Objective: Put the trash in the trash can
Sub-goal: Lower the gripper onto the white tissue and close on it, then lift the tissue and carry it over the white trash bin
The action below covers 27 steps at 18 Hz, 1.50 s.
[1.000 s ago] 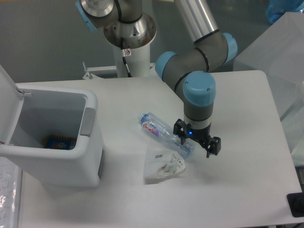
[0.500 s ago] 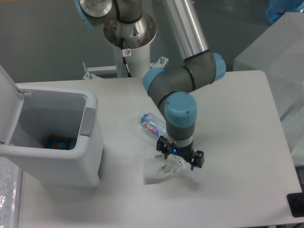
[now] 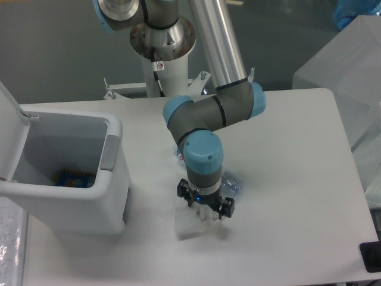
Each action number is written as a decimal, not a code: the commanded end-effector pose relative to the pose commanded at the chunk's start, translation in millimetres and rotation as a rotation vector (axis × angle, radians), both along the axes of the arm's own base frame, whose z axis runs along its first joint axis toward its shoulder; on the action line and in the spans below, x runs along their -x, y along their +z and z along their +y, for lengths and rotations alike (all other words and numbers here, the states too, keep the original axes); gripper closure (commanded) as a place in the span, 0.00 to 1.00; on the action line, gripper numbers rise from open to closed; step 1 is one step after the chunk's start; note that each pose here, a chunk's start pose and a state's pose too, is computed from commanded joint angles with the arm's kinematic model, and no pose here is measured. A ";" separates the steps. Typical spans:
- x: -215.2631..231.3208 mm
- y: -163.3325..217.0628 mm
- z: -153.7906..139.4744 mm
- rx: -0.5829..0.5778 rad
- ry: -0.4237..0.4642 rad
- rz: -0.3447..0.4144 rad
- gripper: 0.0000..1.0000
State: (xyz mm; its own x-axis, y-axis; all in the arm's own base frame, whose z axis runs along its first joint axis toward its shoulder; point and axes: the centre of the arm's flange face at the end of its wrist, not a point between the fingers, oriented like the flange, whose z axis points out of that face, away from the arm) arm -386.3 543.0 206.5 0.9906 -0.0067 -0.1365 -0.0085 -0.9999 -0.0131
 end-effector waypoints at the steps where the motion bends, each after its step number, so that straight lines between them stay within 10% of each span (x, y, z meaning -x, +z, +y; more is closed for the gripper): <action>1: 0.7 0.8 -0.3 0.011 -0.001 0.013 1.00; 10: 12.8 33.9 3.0 -0.046 0.004 0.044 1.00; 27: -42.1 288.7 -19.4 -0.714 0.068 -0.101 1.00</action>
